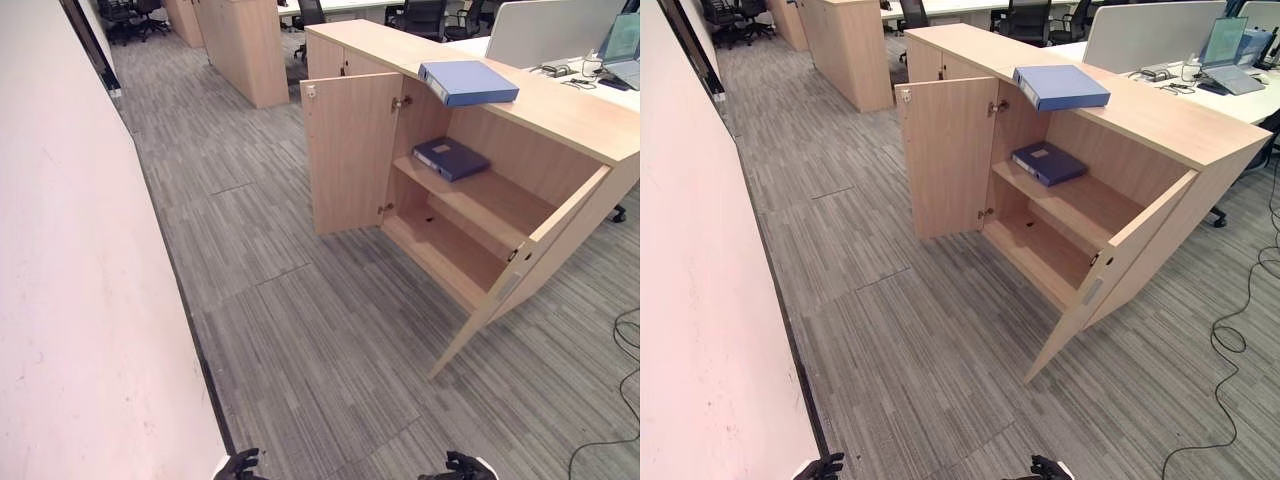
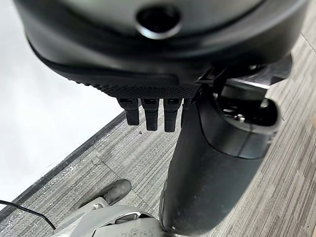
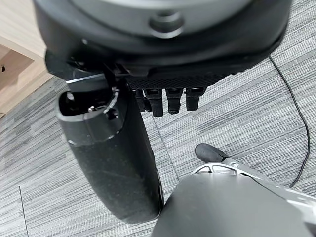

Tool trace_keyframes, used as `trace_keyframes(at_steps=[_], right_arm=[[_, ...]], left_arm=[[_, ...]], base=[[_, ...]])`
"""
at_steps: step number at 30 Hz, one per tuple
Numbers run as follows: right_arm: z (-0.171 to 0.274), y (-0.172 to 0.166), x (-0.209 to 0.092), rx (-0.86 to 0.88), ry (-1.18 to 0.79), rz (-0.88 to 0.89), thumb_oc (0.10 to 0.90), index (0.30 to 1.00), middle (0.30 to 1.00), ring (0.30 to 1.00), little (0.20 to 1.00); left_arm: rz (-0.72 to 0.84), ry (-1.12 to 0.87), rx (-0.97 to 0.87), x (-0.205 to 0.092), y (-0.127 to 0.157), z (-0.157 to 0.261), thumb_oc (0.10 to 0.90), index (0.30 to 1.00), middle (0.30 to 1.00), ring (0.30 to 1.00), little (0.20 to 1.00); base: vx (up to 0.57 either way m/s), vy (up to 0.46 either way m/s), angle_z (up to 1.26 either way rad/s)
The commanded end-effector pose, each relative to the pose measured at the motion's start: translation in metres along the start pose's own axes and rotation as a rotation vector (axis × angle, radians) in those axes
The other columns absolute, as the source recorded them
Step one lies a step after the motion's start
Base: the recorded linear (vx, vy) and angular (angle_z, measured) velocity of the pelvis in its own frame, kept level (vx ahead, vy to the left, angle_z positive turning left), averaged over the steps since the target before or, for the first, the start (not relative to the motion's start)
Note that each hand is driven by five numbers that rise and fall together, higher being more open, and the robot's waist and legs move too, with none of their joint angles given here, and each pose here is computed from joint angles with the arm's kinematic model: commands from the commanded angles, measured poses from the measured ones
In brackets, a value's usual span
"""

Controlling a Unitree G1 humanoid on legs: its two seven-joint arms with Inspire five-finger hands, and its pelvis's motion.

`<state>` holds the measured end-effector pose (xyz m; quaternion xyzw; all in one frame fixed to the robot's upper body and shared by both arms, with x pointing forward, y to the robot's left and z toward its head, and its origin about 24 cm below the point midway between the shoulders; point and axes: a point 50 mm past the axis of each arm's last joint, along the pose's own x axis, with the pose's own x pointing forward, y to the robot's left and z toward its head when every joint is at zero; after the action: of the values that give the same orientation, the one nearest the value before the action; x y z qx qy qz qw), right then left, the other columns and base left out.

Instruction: Put the empty folder in the office cabinet

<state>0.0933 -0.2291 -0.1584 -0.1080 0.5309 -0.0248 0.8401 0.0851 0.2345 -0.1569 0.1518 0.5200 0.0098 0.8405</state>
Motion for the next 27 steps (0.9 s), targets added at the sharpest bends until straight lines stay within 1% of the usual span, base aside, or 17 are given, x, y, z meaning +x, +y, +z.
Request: trace_keyframes(at_steps=[1,27], right_arm=[[0.0079,-0.0110,0.0022,-0.075,-0.012,-0.013,0.800,0.900,0.900,0.900,0.900],[0.0012,-0.0042,0.0012,-0.083,0.011,0.001,0.800,0.900,0.900,0.900,0.900]], left_arm=[[0.000,-0.064,0.020,0.0043,0.0081,0.0181,0.800,0.900,0.900,0.900,0.900],[0.015,-0.041,0.004,0.0044,0.0064,0.0143,0.800,0.900,0.900,0.900,0.900]], base=[[0.00,0.000,0.00],[0.00,0.000,0.00]])
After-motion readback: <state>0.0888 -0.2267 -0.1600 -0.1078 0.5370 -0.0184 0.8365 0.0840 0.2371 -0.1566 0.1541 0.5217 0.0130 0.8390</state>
